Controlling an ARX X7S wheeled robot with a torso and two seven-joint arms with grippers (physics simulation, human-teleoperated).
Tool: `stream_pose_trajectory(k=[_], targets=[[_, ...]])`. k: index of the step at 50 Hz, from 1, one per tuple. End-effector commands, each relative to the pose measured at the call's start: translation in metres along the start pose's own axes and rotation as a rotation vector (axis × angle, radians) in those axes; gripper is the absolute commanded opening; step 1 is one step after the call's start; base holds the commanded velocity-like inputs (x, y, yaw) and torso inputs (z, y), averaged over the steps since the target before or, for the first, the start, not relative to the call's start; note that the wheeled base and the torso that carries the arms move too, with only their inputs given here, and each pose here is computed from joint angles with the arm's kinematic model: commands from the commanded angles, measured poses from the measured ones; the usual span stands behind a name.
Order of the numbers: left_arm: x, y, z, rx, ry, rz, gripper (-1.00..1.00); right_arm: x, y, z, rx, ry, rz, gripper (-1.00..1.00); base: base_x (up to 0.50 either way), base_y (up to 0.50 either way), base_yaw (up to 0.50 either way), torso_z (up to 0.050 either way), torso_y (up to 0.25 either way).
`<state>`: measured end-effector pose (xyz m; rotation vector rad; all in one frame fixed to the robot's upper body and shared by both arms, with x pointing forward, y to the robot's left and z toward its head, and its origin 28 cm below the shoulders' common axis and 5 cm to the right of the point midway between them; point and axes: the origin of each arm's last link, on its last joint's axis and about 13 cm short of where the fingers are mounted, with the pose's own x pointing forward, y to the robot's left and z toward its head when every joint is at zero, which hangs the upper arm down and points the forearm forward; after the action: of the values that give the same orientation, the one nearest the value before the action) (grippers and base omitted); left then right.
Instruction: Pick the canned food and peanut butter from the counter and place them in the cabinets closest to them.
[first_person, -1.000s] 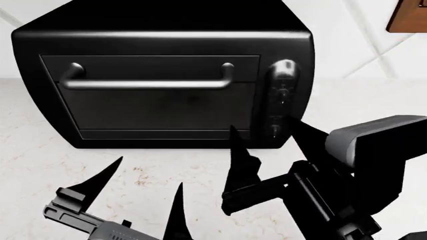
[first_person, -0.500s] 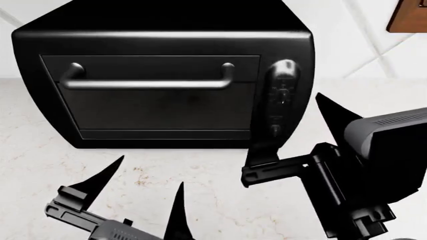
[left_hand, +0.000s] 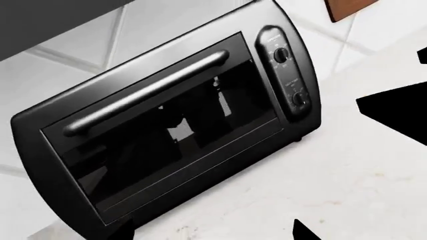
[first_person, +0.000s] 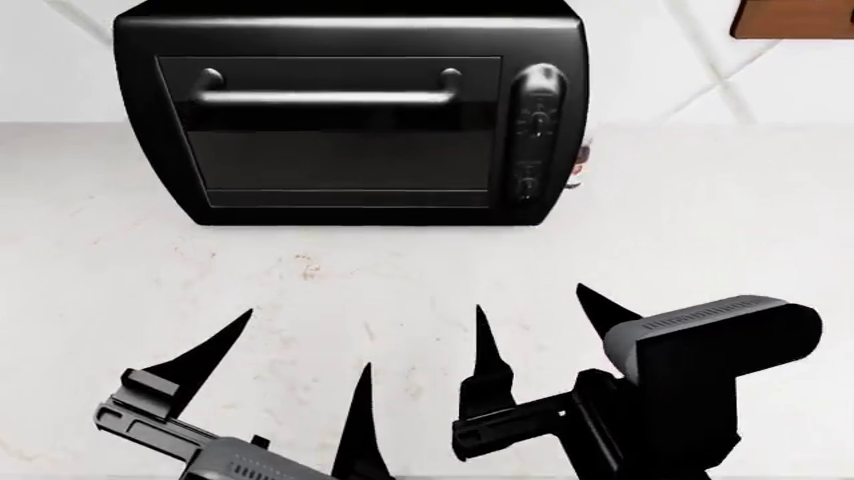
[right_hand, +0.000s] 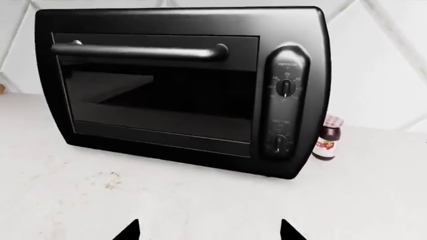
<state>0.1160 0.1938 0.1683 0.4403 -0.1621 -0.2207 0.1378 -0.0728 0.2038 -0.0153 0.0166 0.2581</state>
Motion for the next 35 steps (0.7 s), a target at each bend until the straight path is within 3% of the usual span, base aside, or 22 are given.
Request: stream_pose_trajectory(k=[1, 22, 35], targets=[[-0.0005, -0.0006, 0.0016, 0.004, -0.003, -0.003, 1.0, -0.0074, 0.004, -0.0079, 0.009, 0.069, 0.025, 1.0, -0.5, 0.0, 0.0, 0.0, 0.0], [-0.0006, -0.0005, -0.0003, 0.003, 0.0, -0.002, 1.0, -0.0071, 0.0055, -0.0097, 0.017, 0.07, 0.036, 1.0, -0.5, 0.0, 0.0, 0.0, 0.0], [-0.0009, -0.001, -0.0003, 0.005, 0.001, -0.005, 1.0, -0.0066, 0.0014, -0.0149, 0.002, 0.06, 0.026, 1.0, 0.0, 0.0, 0.0, 0.0, 0.0]])
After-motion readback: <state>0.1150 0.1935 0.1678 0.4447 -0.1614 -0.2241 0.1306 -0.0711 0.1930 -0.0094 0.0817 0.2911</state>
